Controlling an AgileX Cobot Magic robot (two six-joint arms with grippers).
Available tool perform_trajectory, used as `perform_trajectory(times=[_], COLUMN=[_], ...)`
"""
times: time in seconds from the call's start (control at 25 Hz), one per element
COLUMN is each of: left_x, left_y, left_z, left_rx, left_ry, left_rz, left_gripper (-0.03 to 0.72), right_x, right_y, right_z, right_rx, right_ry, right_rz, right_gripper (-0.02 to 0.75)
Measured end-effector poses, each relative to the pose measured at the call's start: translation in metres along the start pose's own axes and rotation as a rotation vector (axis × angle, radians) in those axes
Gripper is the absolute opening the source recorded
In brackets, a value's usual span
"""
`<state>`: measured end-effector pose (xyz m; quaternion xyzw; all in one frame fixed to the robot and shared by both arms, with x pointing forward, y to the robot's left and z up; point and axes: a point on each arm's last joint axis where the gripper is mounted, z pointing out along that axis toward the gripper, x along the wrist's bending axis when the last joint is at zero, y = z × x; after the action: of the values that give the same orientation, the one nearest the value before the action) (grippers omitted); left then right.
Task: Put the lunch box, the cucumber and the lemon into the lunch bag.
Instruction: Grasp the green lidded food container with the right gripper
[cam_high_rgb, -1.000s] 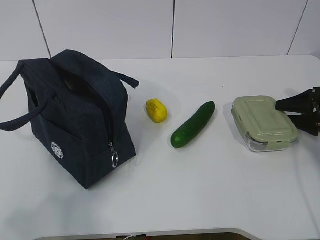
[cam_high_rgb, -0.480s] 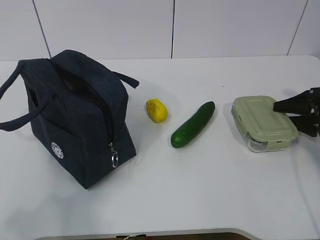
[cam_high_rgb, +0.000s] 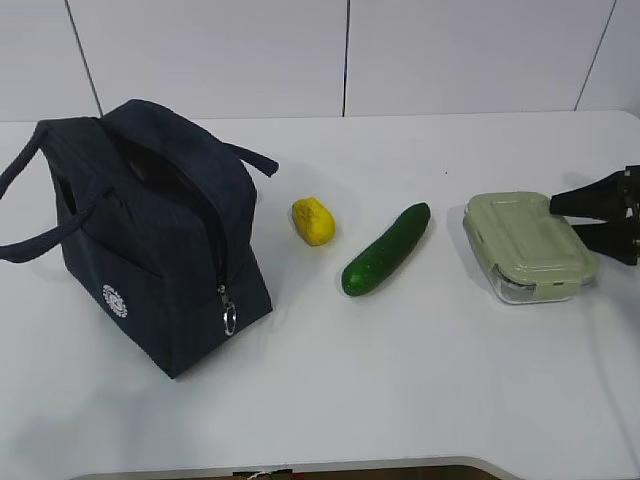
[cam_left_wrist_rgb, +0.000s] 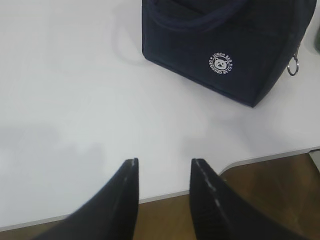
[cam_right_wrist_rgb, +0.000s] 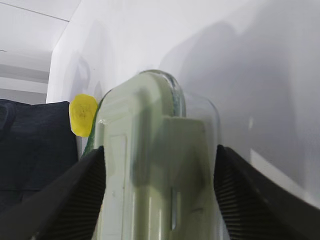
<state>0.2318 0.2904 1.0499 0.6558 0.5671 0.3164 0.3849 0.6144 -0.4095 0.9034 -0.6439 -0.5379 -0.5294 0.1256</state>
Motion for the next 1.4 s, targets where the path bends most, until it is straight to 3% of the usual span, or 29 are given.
perform_trajectory(times=[1.4], left_x=[0.0], left_y=[0.0], left_z=[0.0], left_rx=[0.0], left_ry=[0.0], left_rz=[0.0], left_gripper=[0.242], right_x=[0.017], right_y=[-0.006], right_z=[0.025], right_rx=[0.076], right_ry=[0.027], right_rz=[-0.025], right_gripper=[0.537])
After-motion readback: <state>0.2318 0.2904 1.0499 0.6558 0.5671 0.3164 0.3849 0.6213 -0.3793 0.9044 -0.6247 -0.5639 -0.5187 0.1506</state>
